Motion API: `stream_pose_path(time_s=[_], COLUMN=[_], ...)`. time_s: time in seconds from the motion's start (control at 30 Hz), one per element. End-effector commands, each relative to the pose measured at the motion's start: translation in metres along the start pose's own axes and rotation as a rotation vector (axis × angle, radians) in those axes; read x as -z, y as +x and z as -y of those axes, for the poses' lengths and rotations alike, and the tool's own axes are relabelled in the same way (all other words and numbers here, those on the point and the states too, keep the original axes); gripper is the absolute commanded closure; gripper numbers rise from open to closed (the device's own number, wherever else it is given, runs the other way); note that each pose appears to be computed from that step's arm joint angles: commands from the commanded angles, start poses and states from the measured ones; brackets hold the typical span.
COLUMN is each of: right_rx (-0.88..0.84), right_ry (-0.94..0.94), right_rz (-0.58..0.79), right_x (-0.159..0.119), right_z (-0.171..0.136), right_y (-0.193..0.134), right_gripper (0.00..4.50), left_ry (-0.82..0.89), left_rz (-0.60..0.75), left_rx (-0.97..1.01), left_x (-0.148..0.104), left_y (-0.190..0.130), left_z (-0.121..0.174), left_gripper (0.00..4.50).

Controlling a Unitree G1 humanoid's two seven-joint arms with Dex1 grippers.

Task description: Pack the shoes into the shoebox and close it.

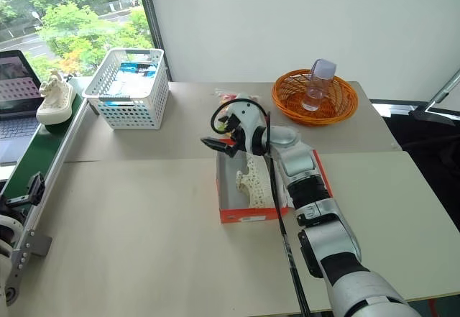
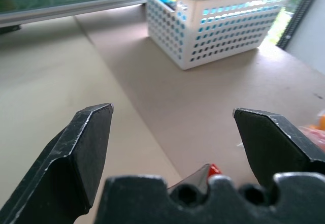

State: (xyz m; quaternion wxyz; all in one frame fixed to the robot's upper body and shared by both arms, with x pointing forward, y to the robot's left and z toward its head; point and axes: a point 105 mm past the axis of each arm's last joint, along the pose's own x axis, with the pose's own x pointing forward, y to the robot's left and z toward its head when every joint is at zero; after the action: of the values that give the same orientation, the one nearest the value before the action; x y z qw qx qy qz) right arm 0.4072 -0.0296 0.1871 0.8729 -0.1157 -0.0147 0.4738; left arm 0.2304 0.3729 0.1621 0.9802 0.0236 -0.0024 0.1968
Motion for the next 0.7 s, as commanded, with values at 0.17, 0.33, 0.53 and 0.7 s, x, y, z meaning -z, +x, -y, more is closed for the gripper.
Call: stream_pose_path(time_s=[0.17, 0.33, 0.53, 0.7], right_rx=[0.005, 0.002, -0.013, -0.016], right_ry=[0.013, 0.026, 0.039, 0.046], right_rz=[0.075, 0.073, 0.074, 0.076], right_x=[-0.021, -0.021, -0.021, -0.021], right_z=[-0.007, -0.011, -0.018, -0.02], right_y=[-0.006, -0.008, -0.01, -0.012], right_gripper=[0.05, 0.05, 0.05, 0.05], left_ry=[0.049, 0.047, 0.009, 0.018], left_rz=[0.007, -0.06, -0.076, -0.095], left_rx=[-0.044, -0.026, 0.004, 0.036], left_x=[-0.006, -0.005, -0.02, -0.02], left_y=[0.02, 0.041, 0.07, 0.081], left_z=[-0.031, -0.046, -0.057, -0.053], left_gripper=[0.0, 0.0, 0.0, 0.0])
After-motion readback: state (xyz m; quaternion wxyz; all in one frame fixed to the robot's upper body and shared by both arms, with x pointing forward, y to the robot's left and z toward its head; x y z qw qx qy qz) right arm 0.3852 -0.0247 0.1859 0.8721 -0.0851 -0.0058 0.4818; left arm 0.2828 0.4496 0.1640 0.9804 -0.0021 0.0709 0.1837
